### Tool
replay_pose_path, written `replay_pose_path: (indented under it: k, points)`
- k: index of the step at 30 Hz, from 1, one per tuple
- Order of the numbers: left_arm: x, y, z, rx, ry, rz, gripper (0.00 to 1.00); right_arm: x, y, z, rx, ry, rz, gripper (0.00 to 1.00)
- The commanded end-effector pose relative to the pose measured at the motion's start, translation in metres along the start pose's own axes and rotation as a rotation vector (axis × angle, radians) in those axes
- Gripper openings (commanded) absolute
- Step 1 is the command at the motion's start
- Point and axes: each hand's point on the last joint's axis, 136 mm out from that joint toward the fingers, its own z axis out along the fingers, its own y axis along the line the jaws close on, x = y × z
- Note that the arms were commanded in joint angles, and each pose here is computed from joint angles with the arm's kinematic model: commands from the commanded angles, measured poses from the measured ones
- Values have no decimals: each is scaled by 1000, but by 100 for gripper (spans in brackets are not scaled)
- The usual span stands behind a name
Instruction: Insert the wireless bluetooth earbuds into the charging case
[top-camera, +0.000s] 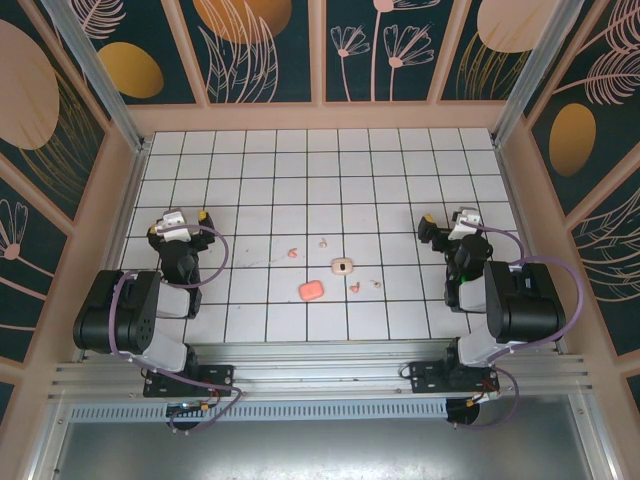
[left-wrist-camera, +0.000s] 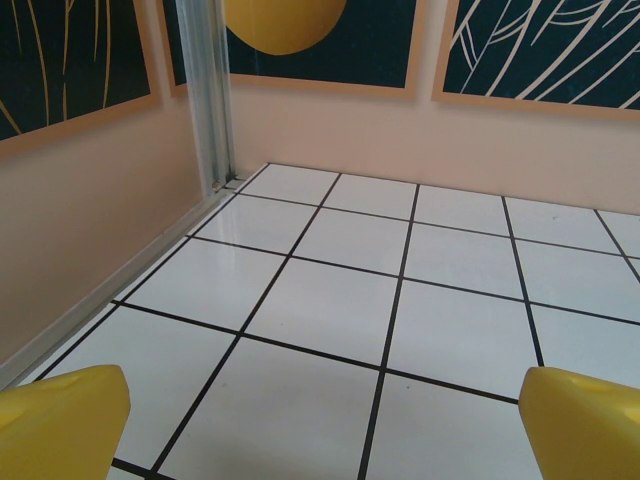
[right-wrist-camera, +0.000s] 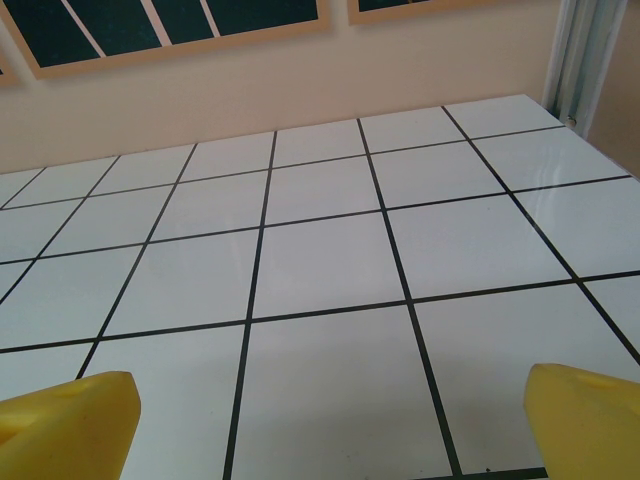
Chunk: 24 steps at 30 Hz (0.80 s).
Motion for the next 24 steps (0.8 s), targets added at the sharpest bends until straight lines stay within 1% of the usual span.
replay_pose_path:
  k: [1, 9, 13, 15, 19, 22, 24]
  points:
    - [-5, 0, 1, 3, -13, -21, 99, -9, -1, 4, 14, -25, -5, 99]
    - [-5, 0, 0, 3, -14, -21, 99, -8, -1, 4, 14, -23, -6, 99]
    - [-8, -3, 0, 18, -21, -17, 99, -15, -3, 8, 23, -15, -2, 99]
    - [-8, -13, 5, 67, 10, 8, 98, -16, -1, 11, 18, 21, -2, 99]
    - [-20, -25, 20, 96, 83, 44, 93, -34, 6, 12, 0, 86, 23, 99]
    - [-36, -31, 30, 99, 141, 27, 91, -50, 16, 11, -3, 198, 67, 99]
    - [-45, -39, 39, 110, 220, 1, 89, -61, 27, 9, -13, 282, 97, 99]
